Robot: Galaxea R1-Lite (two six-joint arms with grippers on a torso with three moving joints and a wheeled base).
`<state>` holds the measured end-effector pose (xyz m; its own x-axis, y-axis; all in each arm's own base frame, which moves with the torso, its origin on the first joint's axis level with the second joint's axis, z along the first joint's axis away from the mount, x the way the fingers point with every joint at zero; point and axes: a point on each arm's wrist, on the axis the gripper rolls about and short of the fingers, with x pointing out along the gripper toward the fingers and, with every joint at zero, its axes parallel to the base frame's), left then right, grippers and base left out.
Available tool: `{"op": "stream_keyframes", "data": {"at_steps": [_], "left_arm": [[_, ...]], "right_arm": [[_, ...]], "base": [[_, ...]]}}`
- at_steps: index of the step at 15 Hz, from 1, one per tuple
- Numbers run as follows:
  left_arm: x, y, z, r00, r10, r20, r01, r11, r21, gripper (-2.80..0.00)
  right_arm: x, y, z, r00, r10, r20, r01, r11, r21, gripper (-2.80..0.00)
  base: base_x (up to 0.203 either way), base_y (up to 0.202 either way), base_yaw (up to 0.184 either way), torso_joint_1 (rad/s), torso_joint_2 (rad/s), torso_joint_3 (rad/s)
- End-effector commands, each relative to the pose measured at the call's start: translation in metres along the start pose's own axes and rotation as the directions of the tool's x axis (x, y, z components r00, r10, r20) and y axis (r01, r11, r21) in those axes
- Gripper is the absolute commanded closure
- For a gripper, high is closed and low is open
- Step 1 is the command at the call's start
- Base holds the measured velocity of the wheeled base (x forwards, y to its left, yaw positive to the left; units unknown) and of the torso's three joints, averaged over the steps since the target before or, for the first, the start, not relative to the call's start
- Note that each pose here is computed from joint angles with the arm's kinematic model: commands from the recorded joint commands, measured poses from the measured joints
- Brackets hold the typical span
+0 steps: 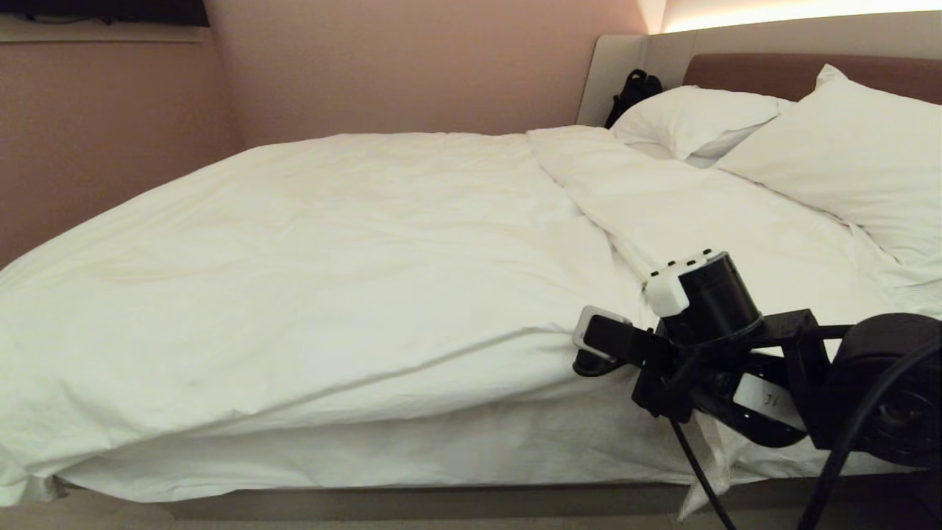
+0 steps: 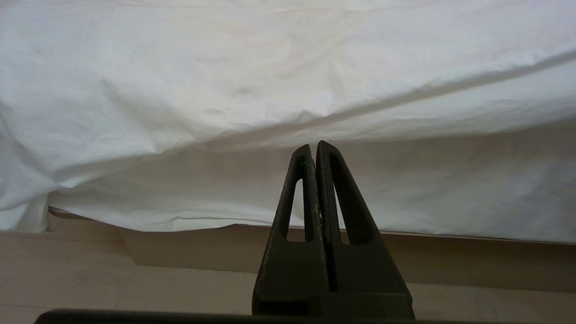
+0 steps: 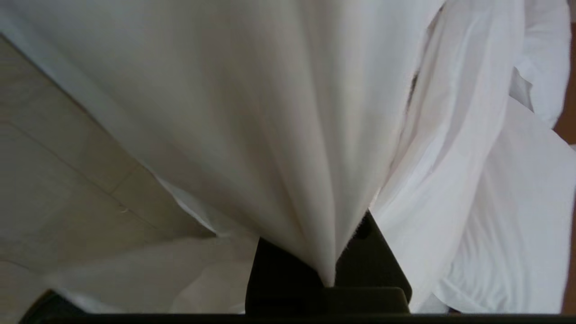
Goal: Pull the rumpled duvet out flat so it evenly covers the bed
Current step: Flatten the corners of the folded blanket
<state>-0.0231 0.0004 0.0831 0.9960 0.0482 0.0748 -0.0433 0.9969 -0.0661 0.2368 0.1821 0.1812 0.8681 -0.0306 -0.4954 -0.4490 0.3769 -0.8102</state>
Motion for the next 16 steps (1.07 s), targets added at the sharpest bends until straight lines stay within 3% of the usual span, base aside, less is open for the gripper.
{"op": "stream_keyframes", "data": {"at_steps": [1, 8, 9, 13, 16], "left_arm": [[0.000, 0.000, 0.000, 1.000, 0.001, 0.000, -0.001, 1.000, -0.001, 0.00], [0.000, 0.000, 0.000, 1.000, 0.001, -0.001, -0.001, 1.000, -0.001, 0.00], [0.000, 0.000, 0.000, 1.000, 0.001, 0.000, -0.001, 1.000, -0.001, 0.00], [0.000, 0.000, 0.000, 1.000, 0.001, 0.000, -0.001, 1.000, -0.001, 0.00], [0.000, 0.000, 0.000, 1.000, 0.001, 0.000, -0.001, 1.000, -0.001, 0.00]], "right_arm": [[-0.004, 0.003, -0.005, 1.000, 0.027, 0.015, -0.027, 1.000, -0.001, 0.00], [-0.016, 0.018, -0.029, 0.991, 0.134, 0.008, -0.134, 0.990, -0.045, 0.00], [-0.017, 0.018, -0.030, 0.991, 0.136, 0.008, -0.136, 0.990, -0.044, -2.80], [-0.019, 0.026, -0.037, 0.987, 0.158, -0.003, -0.158, 0.986, -0.047, -2.80], [-0.037, 0.019, -0.037, 0.989, 0.139, 0.055, -0.138, 0.990, -0.019, -2.80]], "base": [[0.000, 0.000, 0.000, 0.000, 0.00, 0.000], [0.000, 0.000, 0.000, 0.000, 0.00, 0.000], [0.000, 0.000, 0.000, 0.000, 0.00, 0.000], [0.000, 0.000, 0.000, 0.000, 0.00, 0.000], [0.000, 0.000, 0.000, 0.000, 0.00, 0.000]]}}
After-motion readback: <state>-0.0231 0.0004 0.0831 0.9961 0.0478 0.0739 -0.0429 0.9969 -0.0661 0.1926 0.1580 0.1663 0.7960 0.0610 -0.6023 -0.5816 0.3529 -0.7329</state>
